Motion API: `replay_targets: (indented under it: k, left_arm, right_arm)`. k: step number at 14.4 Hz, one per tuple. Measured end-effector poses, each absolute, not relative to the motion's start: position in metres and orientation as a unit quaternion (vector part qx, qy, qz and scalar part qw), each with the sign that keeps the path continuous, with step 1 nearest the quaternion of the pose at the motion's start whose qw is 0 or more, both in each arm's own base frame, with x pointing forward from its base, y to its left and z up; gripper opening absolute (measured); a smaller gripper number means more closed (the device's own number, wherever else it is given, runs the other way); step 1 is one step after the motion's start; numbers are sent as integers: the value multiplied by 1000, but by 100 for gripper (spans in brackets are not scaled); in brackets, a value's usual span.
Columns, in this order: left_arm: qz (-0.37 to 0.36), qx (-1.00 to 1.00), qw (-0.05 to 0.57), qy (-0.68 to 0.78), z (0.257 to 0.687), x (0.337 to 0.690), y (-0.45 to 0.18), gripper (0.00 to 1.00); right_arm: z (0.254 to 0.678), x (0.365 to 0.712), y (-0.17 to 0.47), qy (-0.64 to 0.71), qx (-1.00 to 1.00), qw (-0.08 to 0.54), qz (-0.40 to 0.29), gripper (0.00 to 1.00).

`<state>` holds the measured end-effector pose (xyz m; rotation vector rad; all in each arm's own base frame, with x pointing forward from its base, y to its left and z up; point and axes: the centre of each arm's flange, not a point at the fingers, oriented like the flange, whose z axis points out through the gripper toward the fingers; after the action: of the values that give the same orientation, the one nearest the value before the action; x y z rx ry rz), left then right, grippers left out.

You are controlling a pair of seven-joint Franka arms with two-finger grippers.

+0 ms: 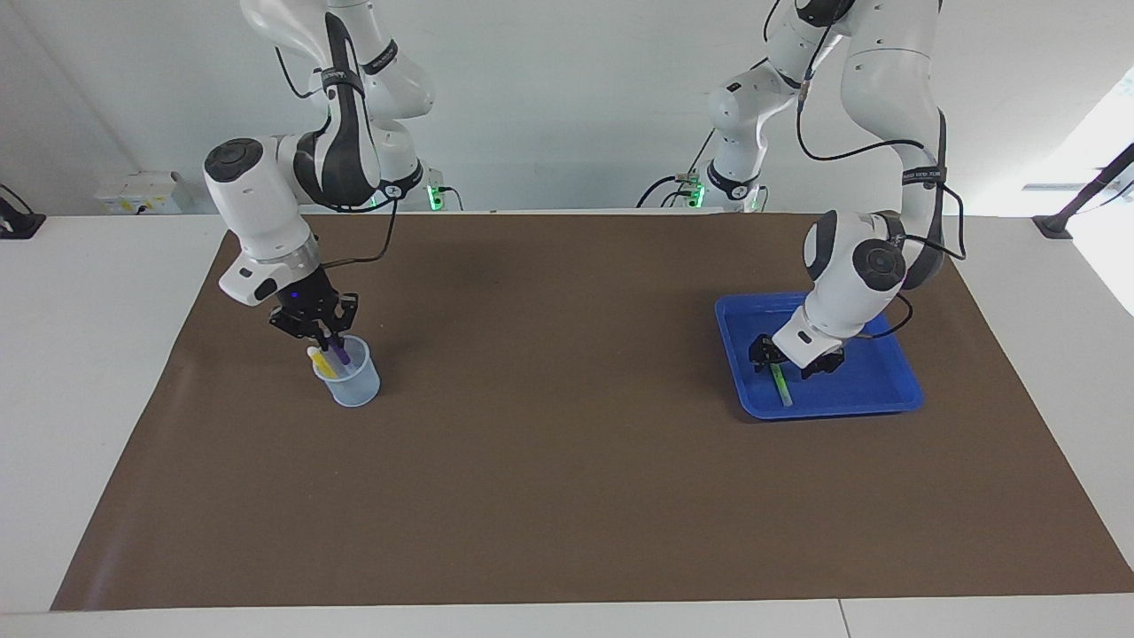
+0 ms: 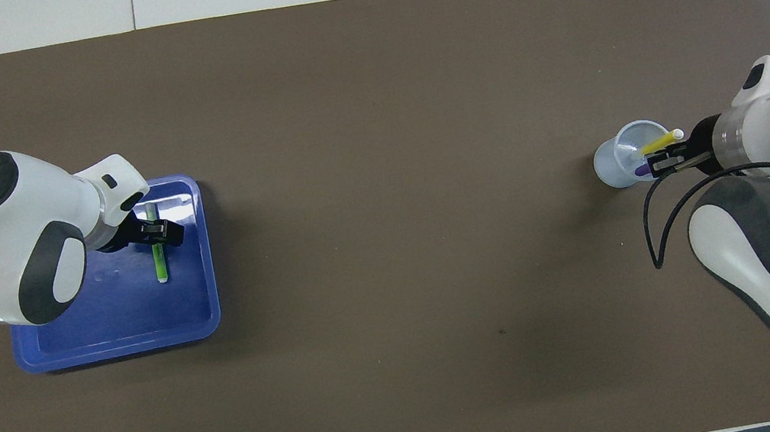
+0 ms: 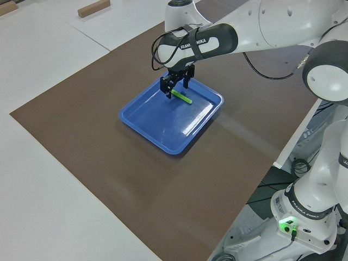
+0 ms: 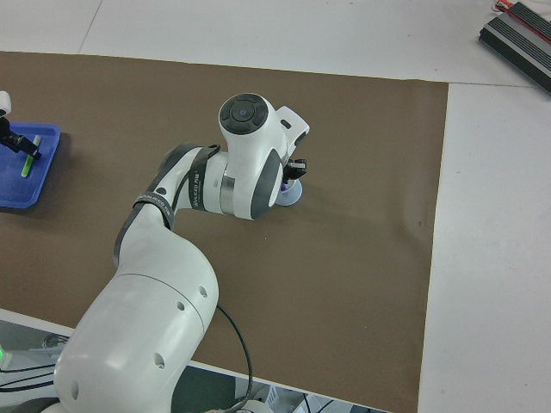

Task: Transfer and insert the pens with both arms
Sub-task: 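Insert the purple pen into the cup while the left gripper grasps green pen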

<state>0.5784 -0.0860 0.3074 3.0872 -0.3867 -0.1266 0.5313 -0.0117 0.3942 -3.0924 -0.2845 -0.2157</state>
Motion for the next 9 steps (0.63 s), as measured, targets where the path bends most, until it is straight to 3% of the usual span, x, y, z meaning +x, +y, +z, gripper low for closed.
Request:
replay_targets:
  k: [4,5,6,8,9]
  left_arm:
    - [-42,991,15,-125,306,578,-87,82]
    - [-43,991,15,-125,305,578,-87,82]
    - [-43,991,15,-125,305,578,-87,76]
    - [-44,991,15,-125,304,578,-87,51]
    - [-44,991,15,-125,304,577,-87,51]
  right_arm:
    - [395,532,-12,-91,-993,14,-70,77]
    - [395,532,-12,-91,-993,14,-71,77]
    - [397,533,-12,-92,-993,14,-73,81]
    - [408,538,-12,-92,-992,13,-81,96]
    - [417,542,-12,-92,-992,13,-81,96]
